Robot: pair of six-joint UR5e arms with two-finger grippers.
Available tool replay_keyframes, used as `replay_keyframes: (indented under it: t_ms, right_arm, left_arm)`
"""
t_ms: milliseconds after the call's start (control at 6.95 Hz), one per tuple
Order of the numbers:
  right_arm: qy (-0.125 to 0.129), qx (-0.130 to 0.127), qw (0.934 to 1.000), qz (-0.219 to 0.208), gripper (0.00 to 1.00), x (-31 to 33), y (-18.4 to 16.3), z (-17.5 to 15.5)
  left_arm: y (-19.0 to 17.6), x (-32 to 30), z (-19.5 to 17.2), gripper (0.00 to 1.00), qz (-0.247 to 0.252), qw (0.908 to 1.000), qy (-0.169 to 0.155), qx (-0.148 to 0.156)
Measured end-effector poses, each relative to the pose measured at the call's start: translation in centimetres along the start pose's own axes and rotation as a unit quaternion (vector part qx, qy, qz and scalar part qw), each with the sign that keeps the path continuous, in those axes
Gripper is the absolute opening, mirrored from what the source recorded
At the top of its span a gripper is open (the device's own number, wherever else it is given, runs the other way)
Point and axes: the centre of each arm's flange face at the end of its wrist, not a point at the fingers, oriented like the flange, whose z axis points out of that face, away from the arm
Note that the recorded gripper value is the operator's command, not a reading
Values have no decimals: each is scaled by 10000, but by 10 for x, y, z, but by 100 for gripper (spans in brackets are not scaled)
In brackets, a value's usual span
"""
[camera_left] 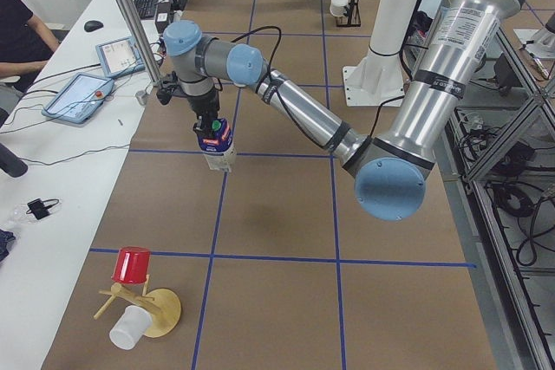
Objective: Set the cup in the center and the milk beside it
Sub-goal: 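Carry the milk carton with the left gripper beside the mug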
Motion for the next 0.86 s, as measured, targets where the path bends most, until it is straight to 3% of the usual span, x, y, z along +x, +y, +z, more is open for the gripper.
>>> replay_keyframes:
  t_ms: [144,432,863]
  right_arm:
    - [166,-23,9999,14,100,8,5,2]
    - [209,-101,9997,73,100,14,12,7]
    - [14,-432,9985,348,100,13,16,10]
  left_arm:
    - [-3,63,13,0,-253,9996,89,-80]
    - [-7,184,48,0,-714,9969,213,-234]
    - [-26,321,113,0,-1208,9925,173,27]
